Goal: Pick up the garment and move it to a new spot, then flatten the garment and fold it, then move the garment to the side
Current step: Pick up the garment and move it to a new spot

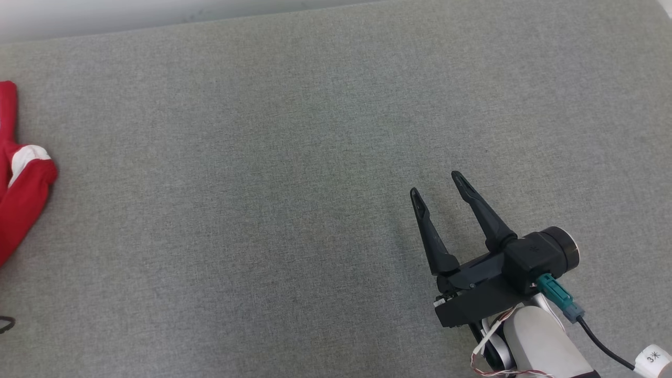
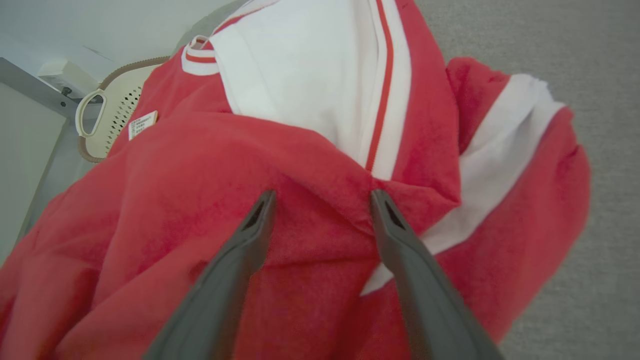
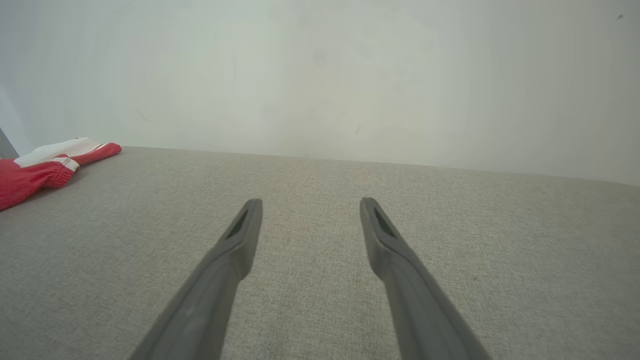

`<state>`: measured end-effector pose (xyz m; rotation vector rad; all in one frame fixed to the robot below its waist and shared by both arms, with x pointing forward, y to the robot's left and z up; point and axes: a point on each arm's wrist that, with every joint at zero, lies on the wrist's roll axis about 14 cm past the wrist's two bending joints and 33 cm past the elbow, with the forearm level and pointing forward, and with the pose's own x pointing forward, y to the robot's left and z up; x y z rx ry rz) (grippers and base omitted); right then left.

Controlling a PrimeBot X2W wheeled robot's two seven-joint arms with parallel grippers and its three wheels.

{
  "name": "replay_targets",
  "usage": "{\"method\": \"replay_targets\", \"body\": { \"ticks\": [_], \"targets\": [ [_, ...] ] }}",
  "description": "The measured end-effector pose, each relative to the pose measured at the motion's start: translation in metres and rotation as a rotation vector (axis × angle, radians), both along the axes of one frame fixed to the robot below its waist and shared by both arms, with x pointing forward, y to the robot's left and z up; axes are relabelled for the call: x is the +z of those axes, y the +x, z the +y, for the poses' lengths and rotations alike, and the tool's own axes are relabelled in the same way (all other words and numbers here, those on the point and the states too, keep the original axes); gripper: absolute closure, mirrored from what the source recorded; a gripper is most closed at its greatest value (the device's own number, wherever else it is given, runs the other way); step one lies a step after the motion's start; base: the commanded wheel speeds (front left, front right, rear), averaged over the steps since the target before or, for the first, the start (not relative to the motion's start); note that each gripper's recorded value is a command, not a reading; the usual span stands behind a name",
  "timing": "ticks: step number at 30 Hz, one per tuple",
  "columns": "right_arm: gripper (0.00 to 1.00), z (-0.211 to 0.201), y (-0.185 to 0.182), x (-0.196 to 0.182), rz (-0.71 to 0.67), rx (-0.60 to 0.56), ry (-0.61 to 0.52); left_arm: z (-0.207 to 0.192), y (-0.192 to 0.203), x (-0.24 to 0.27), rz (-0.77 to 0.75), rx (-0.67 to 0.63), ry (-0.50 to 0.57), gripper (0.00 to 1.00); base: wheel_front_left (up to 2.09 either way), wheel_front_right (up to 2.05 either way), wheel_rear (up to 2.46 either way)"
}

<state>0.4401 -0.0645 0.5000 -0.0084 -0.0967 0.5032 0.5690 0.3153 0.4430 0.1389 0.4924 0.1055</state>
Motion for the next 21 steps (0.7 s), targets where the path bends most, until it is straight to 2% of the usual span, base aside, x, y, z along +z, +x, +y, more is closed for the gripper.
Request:
{"method": "replay_targets", "body": {
  "ticks": [1,2,6,11,21],
  "targets": [
    [0.00,0.000,0.000,0.000,0.000,-0.001,-0.001,0.001,-0.001,-0.001,0.008,0.001,0.003,0.70,0.00,0.00,0.00],
    [0.00,-0.001,0.000,0.000,0.000,-0.002,-0.001,0.002,-0.001,-0.003,0.013,0.002,0.005,1.00,0.00,0.00,0.00],
    [0.00,-0.002,0.000,0.000,0.000,-0.005,-0.002,0.001,0.000,-0.001,-0.001,-0.014,0.022,1.00,0.00,0.00,0.00],
    [0.00,0.000,0.000,0.003,-0.007,-0.002,0.000,0.006,0.006,0.022,-0.092,-0.026,0.052,1.00,0.00,0.00,0.00],
    [0.00,0.009,-0.008,0.020,-0.040,0.013,0.024,0.011,0.018,0.122,-0.397,-0.076,0.134,1.00,0.00,0.00,0.00]
  ]
}}
